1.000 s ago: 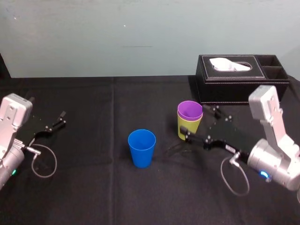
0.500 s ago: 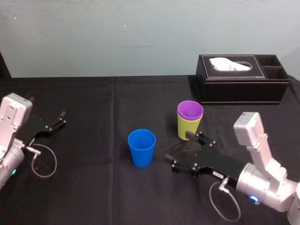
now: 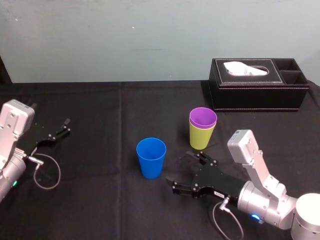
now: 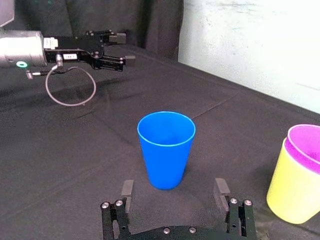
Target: Stack the three plastic cups sequentially using one hand.
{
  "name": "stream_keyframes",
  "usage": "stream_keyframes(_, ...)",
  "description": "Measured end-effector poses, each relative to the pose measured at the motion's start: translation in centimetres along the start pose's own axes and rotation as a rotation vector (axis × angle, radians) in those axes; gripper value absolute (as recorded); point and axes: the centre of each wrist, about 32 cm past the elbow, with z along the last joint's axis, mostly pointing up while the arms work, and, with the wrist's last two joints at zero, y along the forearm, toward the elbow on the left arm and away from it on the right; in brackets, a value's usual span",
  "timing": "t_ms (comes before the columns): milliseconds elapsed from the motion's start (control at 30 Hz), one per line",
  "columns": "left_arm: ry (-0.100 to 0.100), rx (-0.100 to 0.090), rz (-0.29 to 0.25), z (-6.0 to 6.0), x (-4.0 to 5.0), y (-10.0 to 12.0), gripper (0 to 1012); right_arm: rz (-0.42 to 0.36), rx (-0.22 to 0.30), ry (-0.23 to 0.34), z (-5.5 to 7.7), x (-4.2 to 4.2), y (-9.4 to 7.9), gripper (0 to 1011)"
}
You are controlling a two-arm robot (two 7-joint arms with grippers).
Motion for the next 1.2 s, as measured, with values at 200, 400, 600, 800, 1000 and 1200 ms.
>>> stream_keyframes(200, 0.0, 0.0, 0.0, 0.0, 0.0, 0.0, 1010, -0.001, -0.006, 0.0, -0.2, 0.16, 0.5, 1004)
stream_keyframes(400, 0.0, 0.0, 0.0, 0.0, 0.0, 0.0, 1010, -0.002, -0.005, -0.002, -0.2, 0.37, 1.0, 1004)
stream_keyframes(600, 0.0, 0.0, 0.0, 0.0, 0.0, 0.0, 1010, 0.009, -0.003, -0.002, 0.2, 0.48, 1.5, 1004)
stream_keyframes(800, 0.0, 0.0, 0.0, 0.0, 0.0, 0.0, 1010, 0.027, -0.002, 0.009, 0.5, 0.66, 2.3, 1004)
stream_keyframes(1000, 0.0, 0.0, 0.0, 0.0, 0.0, 0.0, 1010, 0.039, -0.002, 0.022, 0.8, 0.78, 3.1, 1004)
stream_keyframes(1200, 0.0, 0.0, 0.0, 0.0, 0.0, 0.0, 1010, 0.044, -0.002, 0.029, 1.0, 0.87, 3.7, 1004)
